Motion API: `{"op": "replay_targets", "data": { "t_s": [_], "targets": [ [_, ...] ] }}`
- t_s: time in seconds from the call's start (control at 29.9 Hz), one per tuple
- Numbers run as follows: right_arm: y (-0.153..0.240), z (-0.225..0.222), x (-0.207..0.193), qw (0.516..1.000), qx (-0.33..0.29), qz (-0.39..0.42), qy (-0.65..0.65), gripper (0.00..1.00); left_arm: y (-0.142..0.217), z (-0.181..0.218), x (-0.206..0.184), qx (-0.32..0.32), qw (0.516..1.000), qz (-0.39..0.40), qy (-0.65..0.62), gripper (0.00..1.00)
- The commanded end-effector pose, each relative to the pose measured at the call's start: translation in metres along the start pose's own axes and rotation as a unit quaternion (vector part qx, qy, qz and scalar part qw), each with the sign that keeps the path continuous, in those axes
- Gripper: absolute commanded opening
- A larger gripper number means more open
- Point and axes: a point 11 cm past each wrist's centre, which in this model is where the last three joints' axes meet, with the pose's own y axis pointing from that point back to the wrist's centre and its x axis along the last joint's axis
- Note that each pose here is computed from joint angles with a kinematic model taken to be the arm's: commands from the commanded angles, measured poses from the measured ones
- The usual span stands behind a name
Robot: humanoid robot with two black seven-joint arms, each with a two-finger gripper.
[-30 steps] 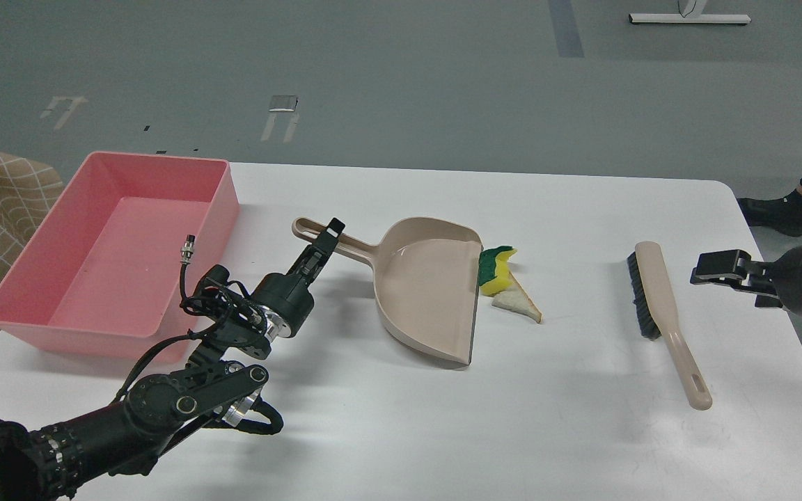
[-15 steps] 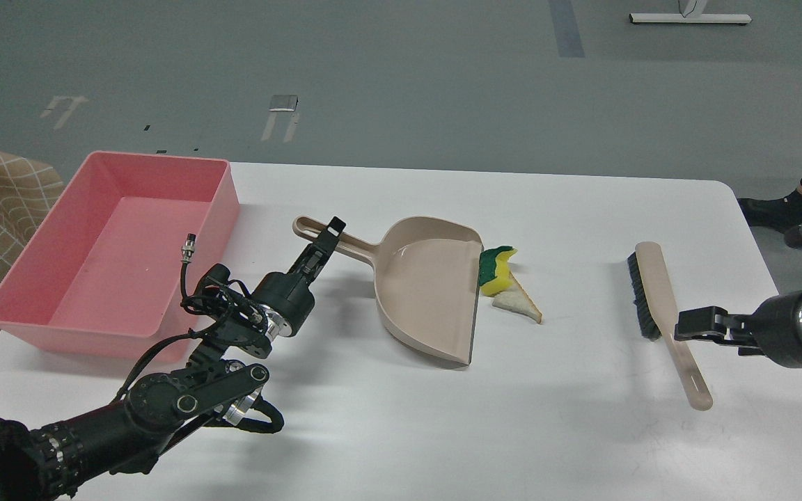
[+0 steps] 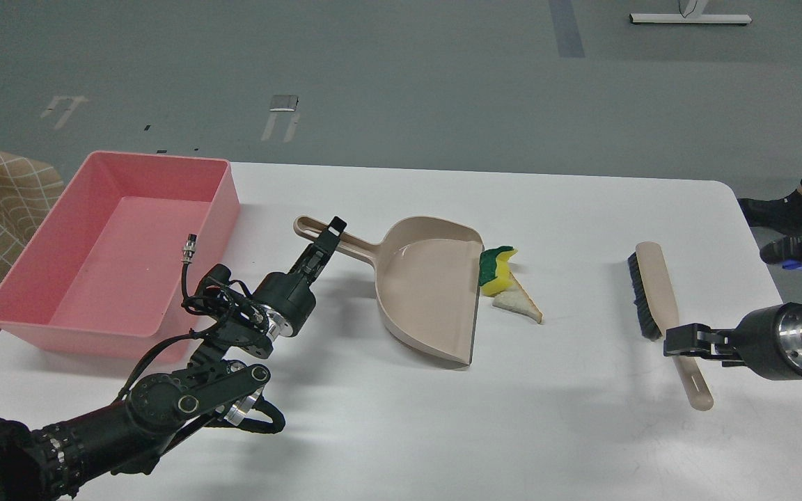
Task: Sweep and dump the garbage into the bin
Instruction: 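Grasp the black-bristled brush by its wooden handle with the right hand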
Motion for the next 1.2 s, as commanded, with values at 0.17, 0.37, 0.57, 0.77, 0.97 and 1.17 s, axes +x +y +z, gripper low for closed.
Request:
{"op": "replay_targets", "data": {
  "t_s": [0.17,0.37,0.57,0.77,0.97,1.17],
  "targets": [
    [-0.006,-0.005,-0.004,1.0,0.005,-0.008,0.002,0.73,0.0,0.0,0.0,0.0,1.0,0.0,0.0,0.0],
    [-0.009,-0.002,-0.009,1.0,0.003,-0.015,0.0,0.63,0.0,0.0,0.001,0.0,1.0,0.0,-0.001,0.0],
    [-0.009,-0.001,-0.009,1.0,0.003,-0.015,-0.002,0.38,0.0,0.0,0.001,0.0,1.0,0.0,-0.001,0.0],
    [-0.007,-0.004,-0.007,1.0,0.006,-0.012,-0.002,0.18,0.0,0.0,0.0,0.0,1.0,0.0,0.0,0.0],
    [-0.006,-0.006,-0.005,1.0,0.01,-0.009,-0.002,0.01,0.0,-0.001,0.0,0.001,1.0,0.0,0.0,0.0],
    [-0.003,-0.021,0.006,1.0,0.029,0.006,0.001,0.0,0.0,0.0,0.0,0.0,1.0,0.0,0.0,0.0]
  ]
}}
